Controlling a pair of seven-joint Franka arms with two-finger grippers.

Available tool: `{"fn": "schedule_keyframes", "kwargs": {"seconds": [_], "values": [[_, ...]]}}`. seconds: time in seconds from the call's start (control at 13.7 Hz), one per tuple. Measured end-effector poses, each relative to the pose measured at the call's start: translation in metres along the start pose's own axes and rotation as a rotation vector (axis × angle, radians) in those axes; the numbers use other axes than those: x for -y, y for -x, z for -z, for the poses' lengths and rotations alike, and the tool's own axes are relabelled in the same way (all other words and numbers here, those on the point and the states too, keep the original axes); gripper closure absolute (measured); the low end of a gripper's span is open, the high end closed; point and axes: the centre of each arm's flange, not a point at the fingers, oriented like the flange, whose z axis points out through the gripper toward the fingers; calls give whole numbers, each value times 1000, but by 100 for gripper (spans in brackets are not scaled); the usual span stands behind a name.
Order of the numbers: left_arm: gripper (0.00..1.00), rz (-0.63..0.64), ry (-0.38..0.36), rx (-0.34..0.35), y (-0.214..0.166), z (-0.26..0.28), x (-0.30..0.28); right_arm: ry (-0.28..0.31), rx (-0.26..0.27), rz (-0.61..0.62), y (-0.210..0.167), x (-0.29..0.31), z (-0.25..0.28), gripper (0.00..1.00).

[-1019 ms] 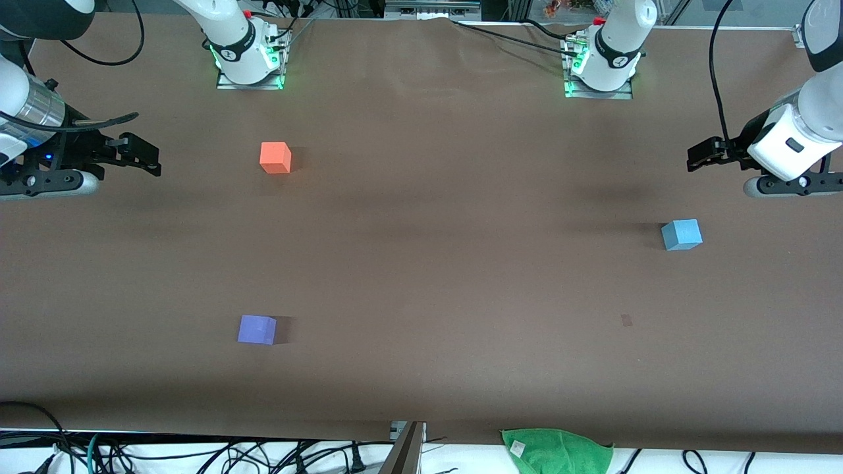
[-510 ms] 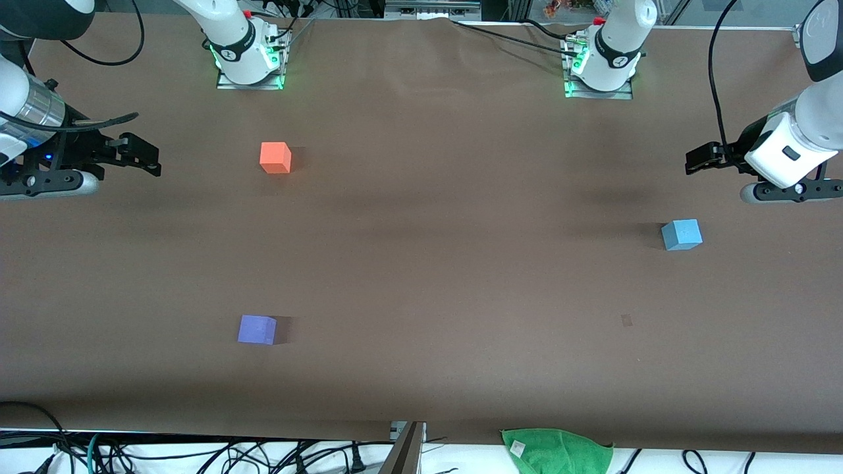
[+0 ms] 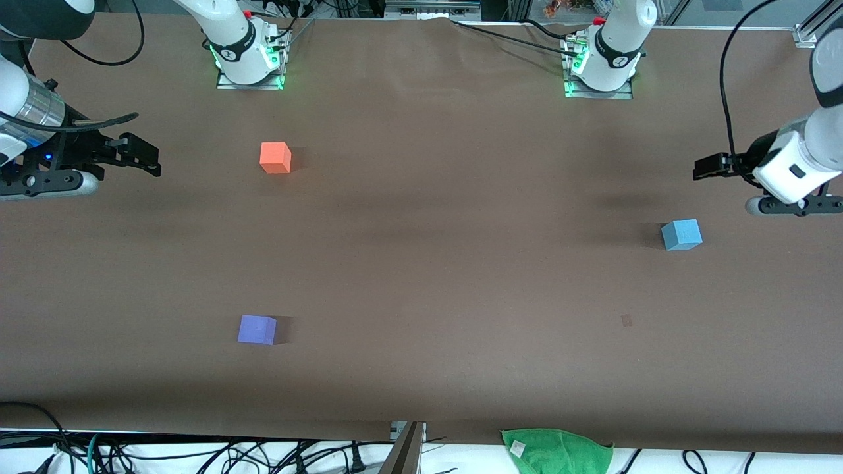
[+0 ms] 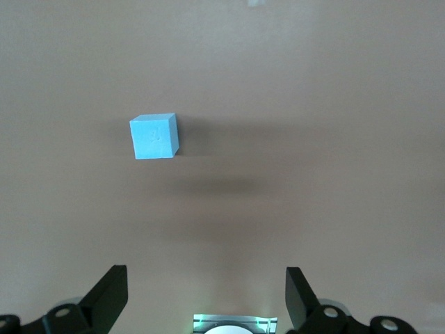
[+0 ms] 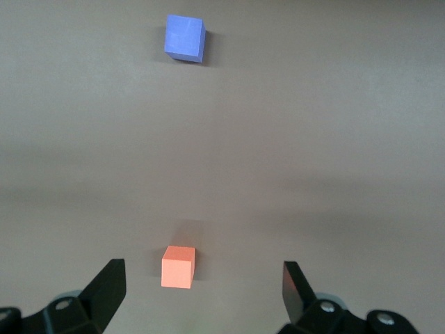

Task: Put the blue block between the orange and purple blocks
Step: 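Reach the left gripper down toward the light blue block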

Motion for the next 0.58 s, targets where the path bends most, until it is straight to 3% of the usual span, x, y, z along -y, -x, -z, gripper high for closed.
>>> {"fn": "schedule_keyframes", "kwargs": {"seconds": [0.22, 0.58], "values": [[0, 39, 15, 30, -25, -35, 41, 0, 0, 0, 0, 0, 0, 0], [0, 12, 22, 6, -77, -121, 77, 0, -1, 0, 0, 0, 0, 0]]}}
